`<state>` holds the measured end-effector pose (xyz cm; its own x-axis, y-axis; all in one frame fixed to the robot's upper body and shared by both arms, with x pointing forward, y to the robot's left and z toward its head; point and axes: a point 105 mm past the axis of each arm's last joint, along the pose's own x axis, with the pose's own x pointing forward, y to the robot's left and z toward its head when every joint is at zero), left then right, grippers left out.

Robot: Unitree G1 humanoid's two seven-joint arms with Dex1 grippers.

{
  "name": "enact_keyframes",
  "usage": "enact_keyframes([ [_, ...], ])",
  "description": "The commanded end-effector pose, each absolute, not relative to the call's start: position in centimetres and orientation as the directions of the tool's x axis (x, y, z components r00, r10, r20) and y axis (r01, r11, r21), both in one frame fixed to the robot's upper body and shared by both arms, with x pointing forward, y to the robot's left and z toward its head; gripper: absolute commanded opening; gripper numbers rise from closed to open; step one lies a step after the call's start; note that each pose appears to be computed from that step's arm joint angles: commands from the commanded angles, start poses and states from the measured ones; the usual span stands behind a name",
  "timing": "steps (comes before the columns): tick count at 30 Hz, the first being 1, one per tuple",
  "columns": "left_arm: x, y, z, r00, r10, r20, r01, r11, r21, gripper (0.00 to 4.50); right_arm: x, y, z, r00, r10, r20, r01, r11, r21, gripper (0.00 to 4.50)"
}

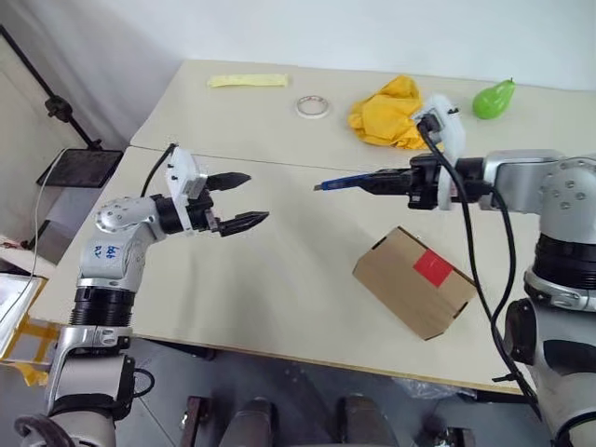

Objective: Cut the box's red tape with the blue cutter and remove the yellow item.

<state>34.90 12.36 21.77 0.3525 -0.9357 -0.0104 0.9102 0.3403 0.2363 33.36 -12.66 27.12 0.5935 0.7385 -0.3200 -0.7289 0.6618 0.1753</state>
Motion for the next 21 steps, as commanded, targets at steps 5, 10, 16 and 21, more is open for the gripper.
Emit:
enact_keyframes([
  [5, 31.8, 3.5, 23.4, 0.035, -0.997, -0.073, 0.968, 0.016, 0.25, 4.5, 29.9, -16.2, 30.8, 0.689, 0.69, -0.222, -0.703, 0.71, 0.025, 0.18],
  [10, 31.3, -1.4, 23.2, -0.081, -0.986, -0.147, 0.973, -0.11, 0.204, 4.5, 27.3, -18.9, 29.9, 0.757, 0.599, -0.262, -0.636, 0.768, -0.078, 0.18],
  [16, 30.6, -3.9, 20.8, -0.177, -0.95, -0.257, 0.951, -0.232, 0.204, 4.5, 25.4, -20.3, 28.8, 0.794, 0.53, -0.298, -0.584, 0.801, -0.13, 0.18],
  [21, 31.3, -5.0, 19.2, -0.132, -0.935, -0.329, 0.928, -0.233, 0.29, 4.5, 24.7, -20.9, 28.2, 0.818, 0.488, -0.304, -0.546, 0.826, -0.143, 0.18],
])
